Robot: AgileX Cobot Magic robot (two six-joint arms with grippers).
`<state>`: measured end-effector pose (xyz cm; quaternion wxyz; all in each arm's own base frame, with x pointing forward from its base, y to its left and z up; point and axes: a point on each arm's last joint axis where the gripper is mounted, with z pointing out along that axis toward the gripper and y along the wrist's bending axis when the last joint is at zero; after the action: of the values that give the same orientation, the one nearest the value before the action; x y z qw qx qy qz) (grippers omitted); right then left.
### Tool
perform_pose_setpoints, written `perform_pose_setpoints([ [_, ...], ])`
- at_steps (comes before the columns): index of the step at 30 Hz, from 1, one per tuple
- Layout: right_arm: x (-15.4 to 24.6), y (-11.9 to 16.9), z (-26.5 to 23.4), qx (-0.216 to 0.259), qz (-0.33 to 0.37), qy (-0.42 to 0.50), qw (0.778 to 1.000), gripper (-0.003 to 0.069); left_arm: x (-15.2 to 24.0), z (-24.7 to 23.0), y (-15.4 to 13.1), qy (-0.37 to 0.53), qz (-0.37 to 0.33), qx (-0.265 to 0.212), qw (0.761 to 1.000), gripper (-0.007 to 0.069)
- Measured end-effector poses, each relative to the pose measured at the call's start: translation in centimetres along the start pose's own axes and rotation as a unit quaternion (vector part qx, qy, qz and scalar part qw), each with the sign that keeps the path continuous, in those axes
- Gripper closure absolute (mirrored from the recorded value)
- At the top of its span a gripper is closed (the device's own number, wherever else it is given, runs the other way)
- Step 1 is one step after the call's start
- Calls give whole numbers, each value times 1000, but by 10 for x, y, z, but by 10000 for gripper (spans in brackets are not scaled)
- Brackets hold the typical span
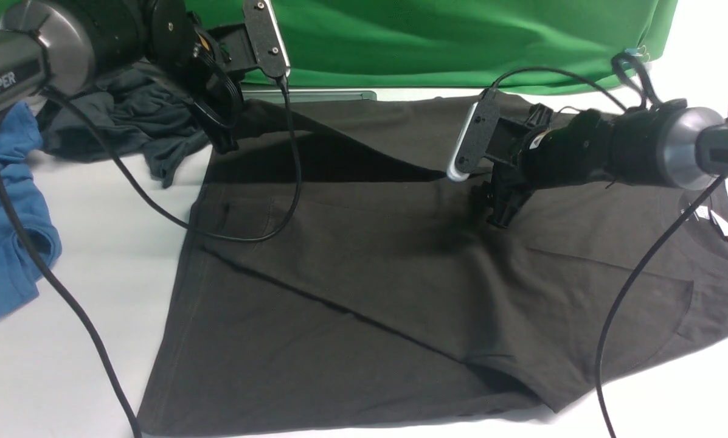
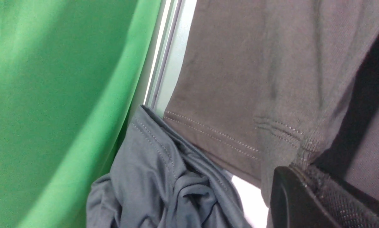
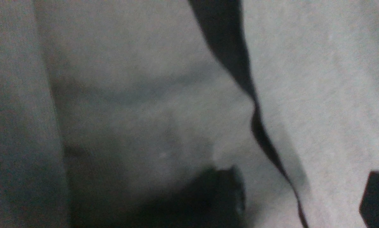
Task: Fold a long-sleeved shirt on a white desktop.
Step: 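Fold the left side of the dark shirt inward over its body with the left gripper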
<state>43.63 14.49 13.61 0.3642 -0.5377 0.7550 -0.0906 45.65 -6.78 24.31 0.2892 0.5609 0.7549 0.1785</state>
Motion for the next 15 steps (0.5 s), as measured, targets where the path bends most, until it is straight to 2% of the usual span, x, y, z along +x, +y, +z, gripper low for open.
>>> perform_pose_setpoints([
  [7,1,-3,7,32,-15,-9,999,203,-5,-13,5,-26,-28,-10,999,601],
  [11,1,-5,10,48,-25,-13,998,270,-8,-22,9,-35,-34,-20,999,601],
  [14,0,-7,10,61,-26,-17,998,409,-8,-24,10,-36,-34,-22,999,601],
  [15,0,-7,10,62,-26,-17,998,435,-8,-24,10,-36,-34,-22,999,601],
])
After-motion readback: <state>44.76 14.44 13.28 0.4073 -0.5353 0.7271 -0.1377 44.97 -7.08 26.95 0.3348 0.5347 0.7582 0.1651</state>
